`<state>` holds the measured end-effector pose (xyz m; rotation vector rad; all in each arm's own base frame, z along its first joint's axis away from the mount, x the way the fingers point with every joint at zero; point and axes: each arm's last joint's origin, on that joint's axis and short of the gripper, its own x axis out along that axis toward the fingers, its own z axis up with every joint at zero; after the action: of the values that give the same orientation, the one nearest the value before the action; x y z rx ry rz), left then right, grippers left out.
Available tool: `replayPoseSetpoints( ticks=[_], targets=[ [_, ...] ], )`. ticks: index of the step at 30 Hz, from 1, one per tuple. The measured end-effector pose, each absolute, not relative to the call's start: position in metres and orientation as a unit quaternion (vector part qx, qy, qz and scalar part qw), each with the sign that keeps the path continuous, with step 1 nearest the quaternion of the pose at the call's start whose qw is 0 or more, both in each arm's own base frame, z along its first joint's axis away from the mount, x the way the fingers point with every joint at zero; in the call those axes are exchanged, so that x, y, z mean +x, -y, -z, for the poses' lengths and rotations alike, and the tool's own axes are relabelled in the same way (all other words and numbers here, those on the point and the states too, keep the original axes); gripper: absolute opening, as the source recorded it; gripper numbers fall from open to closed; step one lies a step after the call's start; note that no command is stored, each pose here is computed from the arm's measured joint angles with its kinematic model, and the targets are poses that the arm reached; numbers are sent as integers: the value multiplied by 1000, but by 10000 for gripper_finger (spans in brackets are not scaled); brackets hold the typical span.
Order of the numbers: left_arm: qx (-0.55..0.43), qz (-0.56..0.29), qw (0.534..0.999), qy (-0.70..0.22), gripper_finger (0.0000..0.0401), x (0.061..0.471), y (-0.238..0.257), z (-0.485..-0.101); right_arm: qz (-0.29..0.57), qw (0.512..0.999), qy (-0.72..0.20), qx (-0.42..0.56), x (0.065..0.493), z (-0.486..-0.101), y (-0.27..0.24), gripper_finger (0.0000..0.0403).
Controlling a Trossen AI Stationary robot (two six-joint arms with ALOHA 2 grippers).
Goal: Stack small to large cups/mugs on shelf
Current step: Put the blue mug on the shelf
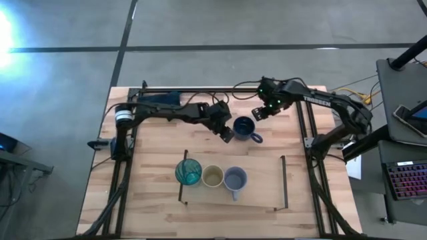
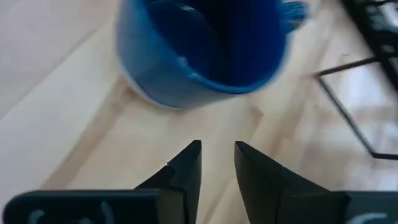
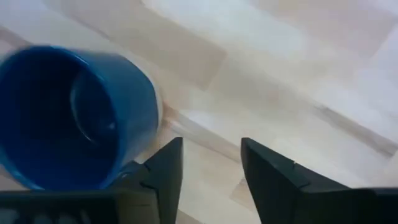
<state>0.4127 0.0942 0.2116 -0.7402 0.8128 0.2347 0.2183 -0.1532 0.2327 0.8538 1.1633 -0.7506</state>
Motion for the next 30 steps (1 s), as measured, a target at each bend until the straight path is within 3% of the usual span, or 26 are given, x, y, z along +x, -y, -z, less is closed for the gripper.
replayPoseSetpoints(
  ticks=[3, 10, 19, 30],
  targets=[
    [-350, -114, 850, -377, 84, 417, -97, -206, 307, 677, -541, 393, 221, -220, 158, 130],
    [-362, -130, 841, -380, 76, 420, -104, -192, 270, 667, -572, 395, 231, -203, 157, 19],
    [-367, -118, 856, -344, 5, 428, -115, -189, 236, 656, -586, 413, 235, -194, 147, 8],
    [-366, -129, 858, -336, 5, 431, -139, -186, 199, 647, -602, 424, 242, -186, 120, 8]
  ],
)
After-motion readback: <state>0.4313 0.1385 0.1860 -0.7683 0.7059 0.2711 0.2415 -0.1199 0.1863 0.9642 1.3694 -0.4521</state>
